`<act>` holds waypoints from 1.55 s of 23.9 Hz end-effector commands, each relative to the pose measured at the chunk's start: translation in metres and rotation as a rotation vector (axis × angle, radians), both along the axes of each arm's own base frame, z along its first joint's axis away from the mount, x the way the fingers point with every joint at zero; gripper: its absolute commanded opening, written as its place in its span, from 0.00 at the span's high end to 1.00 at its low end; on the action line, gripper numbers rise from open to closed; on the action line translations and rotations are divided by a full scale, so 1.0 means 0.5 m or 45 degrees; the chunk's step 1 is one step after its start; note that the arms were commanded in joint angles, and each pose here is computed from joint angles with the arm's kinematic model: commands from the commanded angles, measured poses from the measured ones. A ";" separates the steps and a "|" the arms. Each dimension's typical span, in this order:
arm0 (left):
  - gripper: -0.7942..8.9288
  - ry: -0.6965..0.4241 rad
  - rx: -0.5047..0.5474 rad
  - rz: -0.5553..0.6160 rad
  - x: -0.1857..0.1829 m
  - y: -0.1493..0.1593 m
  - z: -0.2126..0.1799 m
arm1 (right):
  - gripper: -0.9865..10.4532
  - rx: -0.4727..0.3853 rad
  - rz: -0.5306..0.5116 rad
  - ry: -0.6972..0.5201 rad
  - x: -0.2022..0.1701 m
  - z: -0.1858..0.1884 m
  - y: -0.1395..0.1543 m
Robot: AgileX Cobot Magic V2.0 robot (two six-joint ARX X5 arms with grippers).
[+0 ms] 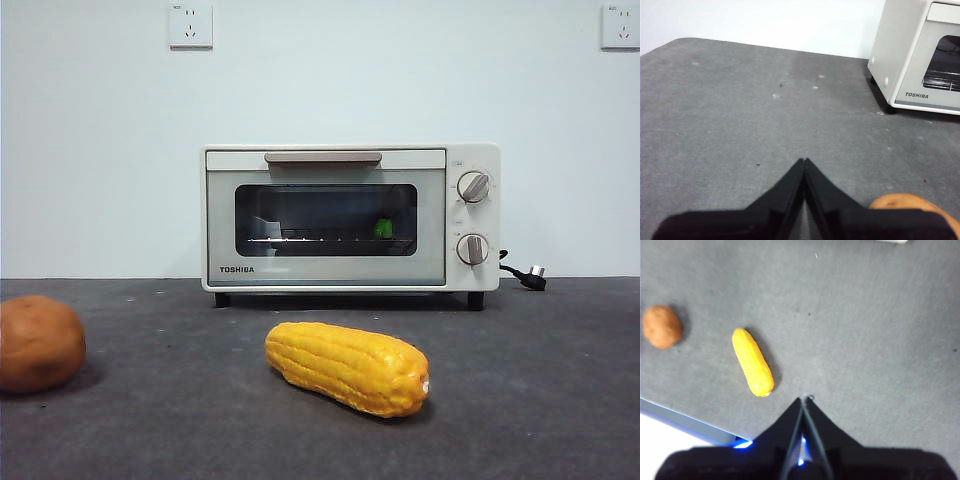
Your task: Take the eggplant from the table,put the eggplant in the oven
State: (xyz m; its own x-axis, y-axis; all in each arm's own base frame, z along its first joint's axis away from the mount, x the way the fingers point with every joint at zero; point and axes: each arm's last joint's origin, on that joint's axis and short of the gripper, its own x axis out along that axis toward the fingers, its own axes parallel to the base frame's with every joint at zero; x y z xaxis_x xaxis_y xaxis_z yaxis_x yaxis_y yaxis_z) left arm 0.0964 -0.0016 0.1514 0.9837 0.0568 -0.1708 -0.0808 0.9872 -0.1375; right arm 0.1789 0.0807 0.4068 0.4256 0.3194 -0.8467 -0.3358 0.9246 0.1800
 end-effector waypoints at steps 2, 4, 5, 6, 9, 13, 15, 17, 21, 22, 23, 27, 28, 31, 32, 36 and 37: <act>0.92 0.001 0.005 -0.007 0.001 0.000 -0.004 | 0.91 -0.048 -0.030 0.009 0.017 -0.009 0.005; 0.92 0.001 0.005 -0.007 0.001 0.000 -0.004 | 0.91 -0.088 -0.047 -0.052 0.023 -0.006 0.004; 0.92 0.001 0.004 -0.007 0.001 -0.001 -0.004 | 0.91 -0.119 -0.048 -0.111 0.029 -0.003 0.004; 0.92 0.001 0.005 -0.007 0.001 0.000 -0.004 | 0.91 -0.132 -0.068 -0.154 0.033 0.000 0.004; 0.92 0.001 0.005 -0.007 0.001 0.000 -0.004 | 0.91 -0.107 -0.081 -0.289 0.030 0.019 0.002; 0.92 0.001 0.005 -0.007 0.001 0.000 -0.004 | 0.91 -0.051 -0.075 -0.458 0.007 0.050 -0.009; 0.92 0.001 0.005 -0.007 0.001 0.000 -0.004 | 0.91 -0.029 -0.083 -0.553 -0.010 0.056 -0.022; 0.92 0.001 0.005 -0.007 0.001 0.000 -0.004 | 0.91 -0.005 -0.126 -0.628 -0.027 0.043 -0.040; 0.92 0.001 0.005 -0.007 0.001 0.000 -0.004 | 0.91 0.021 -0.232 -0.758 -0.068 -0.011 -0.079; 0.92 0.001 0.005 -0.007 0.001 0.000 -0.004 | 0.91 0.026 -0.265 -0.796 -0.079 -0.025 -0.090; 0.92 0.001 0.005 -0.007 0.001 0.000 -0.004 | 0.91 0.030 -0.288 -0.825 -0.087 -0.035 -0.097; 0.92 0.001 0.005 -0.007 0.001 0.000 -0.004 | 0.91 0.044 -0.361 -0.931 -0.120 -0.074 -0.118; 0.92 0.001 0.005 -0.007 0.001 0.000 -0.004 | 0.91 0.046 -0.379 -0.957 -0.129 -0.085 -0.123; 0.92 0.001 0.005 -0.007 0.001 0.000 -0.004 | 0.91 0.049 -0.425 -1.021 -0.151 -0.119 -0.134; 0.92 0.001 0.005 -0.007 0.001 0.000 -0.004 | 0.91 0.048 -0.441 -1.038 -0.158 -0.131 -0.138; 0.92 0.001 0.005 -0.007 0.001 0.000 -0.004 | 0.91 0.043 -0.491 -1.093 -0.184 -0.177 -0.148; 0.92 0.001 0.005 -0.007 0.001 0.000 -0.004 | 0.91 0.040 -0.503 -1.101 -0.190 -0.191 -0.150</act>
